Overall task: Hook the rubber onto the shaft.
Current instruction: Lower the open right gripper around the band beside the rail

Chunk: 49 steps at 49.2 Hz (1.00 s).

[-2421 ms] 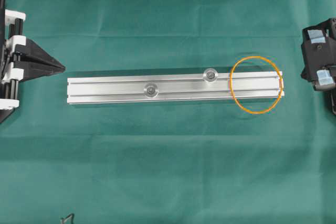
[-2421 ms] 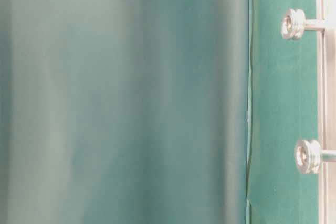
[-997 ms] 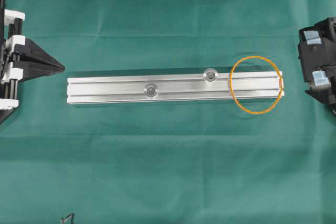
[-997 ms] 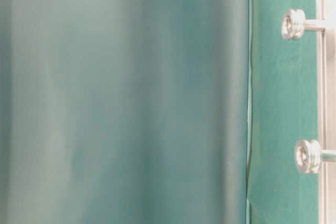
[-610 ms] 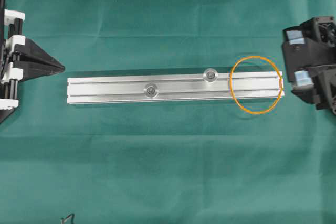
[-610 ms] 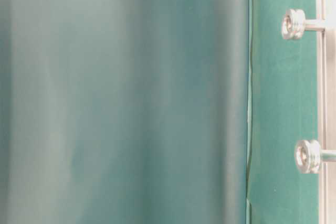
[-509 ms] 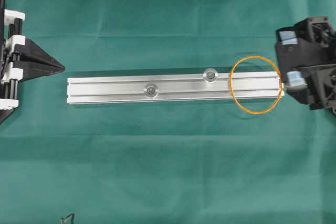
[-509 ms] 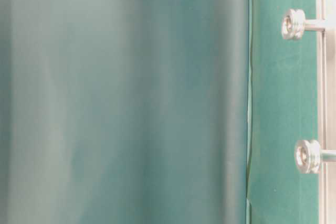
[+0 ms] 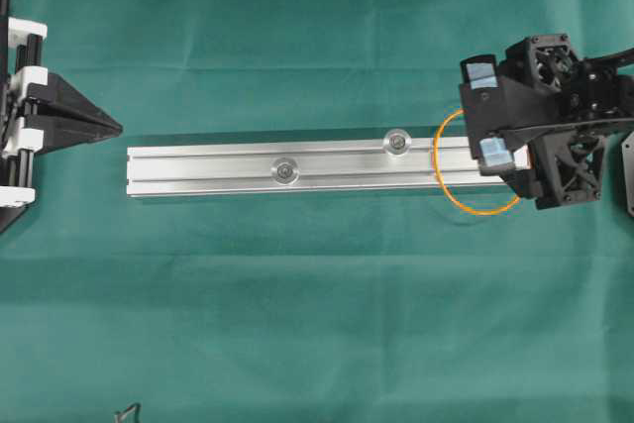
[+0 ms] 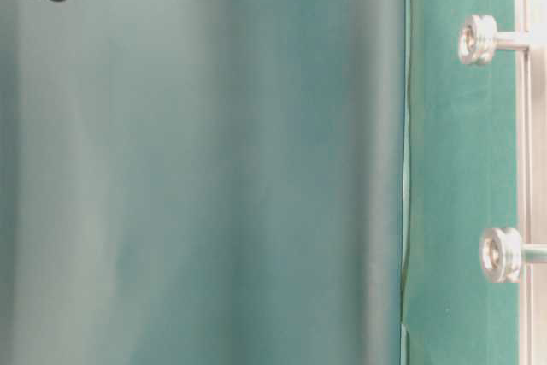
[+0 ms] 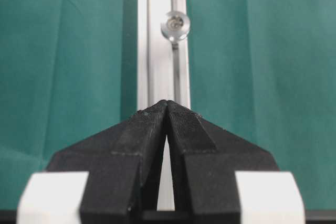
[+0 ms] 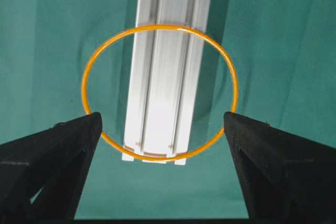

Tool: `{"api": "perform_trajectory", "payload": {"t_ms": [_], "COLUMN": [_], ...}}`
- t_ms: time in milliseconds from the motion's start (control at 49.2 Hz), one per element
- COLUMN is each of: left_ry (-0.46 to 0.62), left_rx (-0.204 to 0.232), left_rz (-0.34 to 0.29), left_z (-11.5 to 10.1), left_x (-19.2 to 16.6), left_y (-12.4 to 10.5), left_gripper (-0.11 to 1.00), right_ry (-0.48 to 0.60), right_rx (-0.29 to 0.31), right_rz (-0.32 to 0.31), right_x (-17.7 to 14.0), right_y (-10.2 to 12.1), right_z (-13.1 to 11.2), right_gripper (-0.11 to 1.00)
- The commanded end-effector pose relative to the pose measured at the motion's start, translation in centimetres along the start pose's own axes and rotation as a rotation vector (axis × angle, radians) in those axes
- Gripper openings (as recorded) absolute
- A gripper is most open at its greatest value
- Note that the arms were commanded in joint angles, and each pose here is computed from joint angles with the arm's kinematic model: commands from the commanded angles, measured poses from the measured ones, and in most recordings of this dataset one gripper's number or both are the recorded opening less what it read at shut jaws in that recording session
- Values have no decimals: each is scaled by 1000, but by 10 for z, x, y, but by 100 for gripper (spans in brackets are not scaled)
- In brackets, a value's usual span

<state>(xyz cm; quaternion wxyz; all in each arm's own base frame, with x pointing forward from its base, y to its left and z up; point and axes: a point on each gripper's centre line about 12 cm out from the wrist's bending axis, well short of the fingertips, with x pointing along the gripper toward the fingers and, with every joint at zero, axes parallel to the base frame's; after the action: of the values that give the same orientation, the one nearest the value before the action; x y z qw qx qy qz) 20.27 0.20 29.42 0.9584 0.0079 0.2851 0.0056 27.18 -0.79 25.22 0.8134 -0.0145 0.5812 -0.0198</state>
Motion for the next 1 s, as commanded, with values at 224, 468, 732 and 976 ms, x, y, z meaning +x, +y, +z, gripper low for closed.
{"api": "perform_trajectory", "payload": {"t_ms": [224,468,732,976], "left_ry": [-34,-32,-32,-31], "left_rx": [3,3,3,3], "left_rz": [3,3,3,3], "left_z": [12,12,12,12], "left_x": [-4,-4,-4,-4], "left_y": [1,1,1,1], "left_gripper": [0,0,0,0], "right_ry": [-38,-37,-36,-36], "right_rx": [5,7,13,19], "right_rz": [1,1,11,25], "right_x": [-9,-9,-9,-9], "right_y": [-1,-1,1,2], "right_z": [8,8,8,8], "right_gripper": [96,96,96,96]}}
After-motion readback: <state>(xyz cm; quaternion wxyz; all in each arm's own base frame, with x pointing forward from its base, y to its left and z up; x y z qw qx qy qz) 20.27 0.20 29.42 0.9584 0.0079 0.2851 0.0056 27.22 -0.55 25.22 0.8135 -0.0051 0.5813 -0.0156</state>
